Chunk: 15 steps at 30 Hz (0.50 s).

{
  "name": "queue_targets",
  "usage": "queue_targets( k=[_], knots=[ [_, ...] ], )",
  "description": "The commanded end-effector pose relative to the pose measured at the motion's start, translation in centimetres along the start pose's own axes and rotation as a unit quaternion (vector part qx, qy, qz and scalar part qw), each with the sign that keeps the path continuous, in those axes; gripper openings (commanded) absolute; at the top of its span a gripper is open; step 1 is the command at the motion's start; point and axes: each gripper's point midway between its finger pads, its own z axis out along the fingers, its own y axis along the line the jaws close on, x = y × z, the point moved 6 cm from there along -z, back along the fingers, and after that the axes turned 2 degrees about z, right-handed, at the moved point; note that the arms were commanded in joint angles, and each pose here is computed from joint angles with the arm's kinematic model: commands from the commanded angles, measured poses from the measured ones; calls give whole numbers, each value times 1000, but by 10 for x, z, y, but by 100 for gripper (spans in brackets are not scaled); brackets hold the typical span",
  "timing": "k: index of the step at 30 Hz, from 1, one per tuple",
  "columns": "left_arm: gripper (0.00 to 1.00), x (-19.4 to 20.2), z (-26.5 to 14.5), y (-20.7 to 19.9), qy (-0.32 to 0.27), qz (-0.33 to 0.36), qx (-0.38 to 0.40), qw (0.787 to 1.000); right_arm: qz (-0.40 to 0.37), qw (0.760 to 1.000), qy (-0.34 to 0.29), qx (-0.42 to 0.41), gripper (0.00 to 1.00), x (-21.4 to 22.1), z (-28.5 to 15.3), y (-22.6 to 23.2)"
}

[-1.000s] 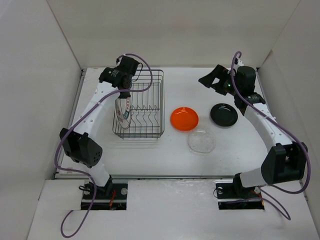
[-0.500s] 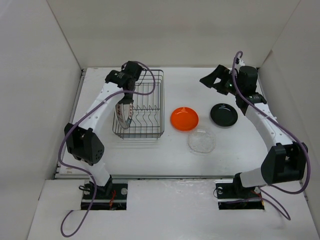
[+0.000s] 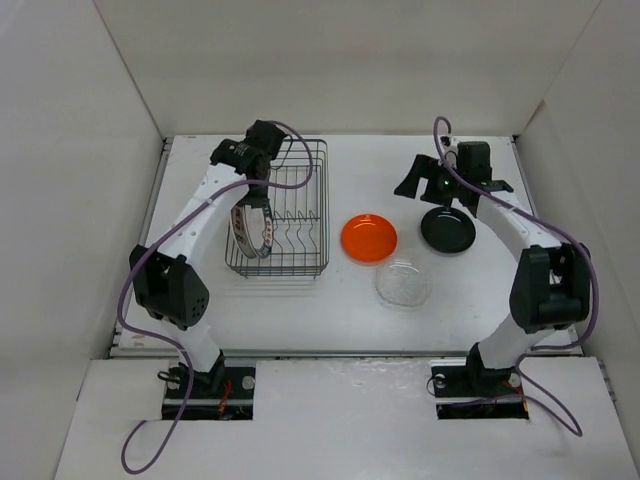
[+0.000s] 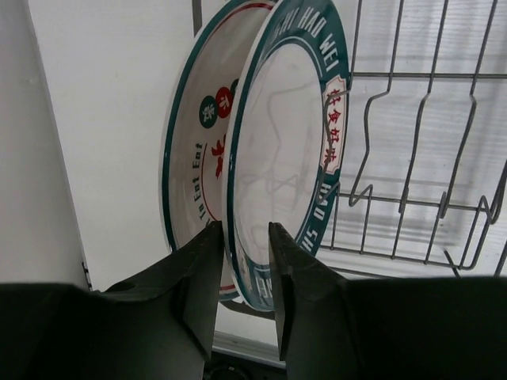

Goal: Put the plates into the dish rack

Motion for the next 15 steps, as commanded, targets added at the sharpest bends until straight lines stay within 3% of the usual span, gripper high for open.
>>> queue_targets(
  k=[1,4,9,10,15],
  knots=[
    [26,-13,-21,2,-29,3,31,999,-64,997,33,-23,100,2,-2,-2],
    [29,-35,-45,2,-70,15,70,995,-80,994,71,-27,94,18,8,-10],
    [93,-77,-85,8,-155,14,103,982,-95,987,126,-9,82,40,32,-19],
    [99,-86,-96,7,-176,13,120,977,-88,986,139,-5,82,46,35,-23],
    [100,-101,-115,0,-232,22,175,957,-90,979,182,-7,72,71,53,-24]
  ],
)
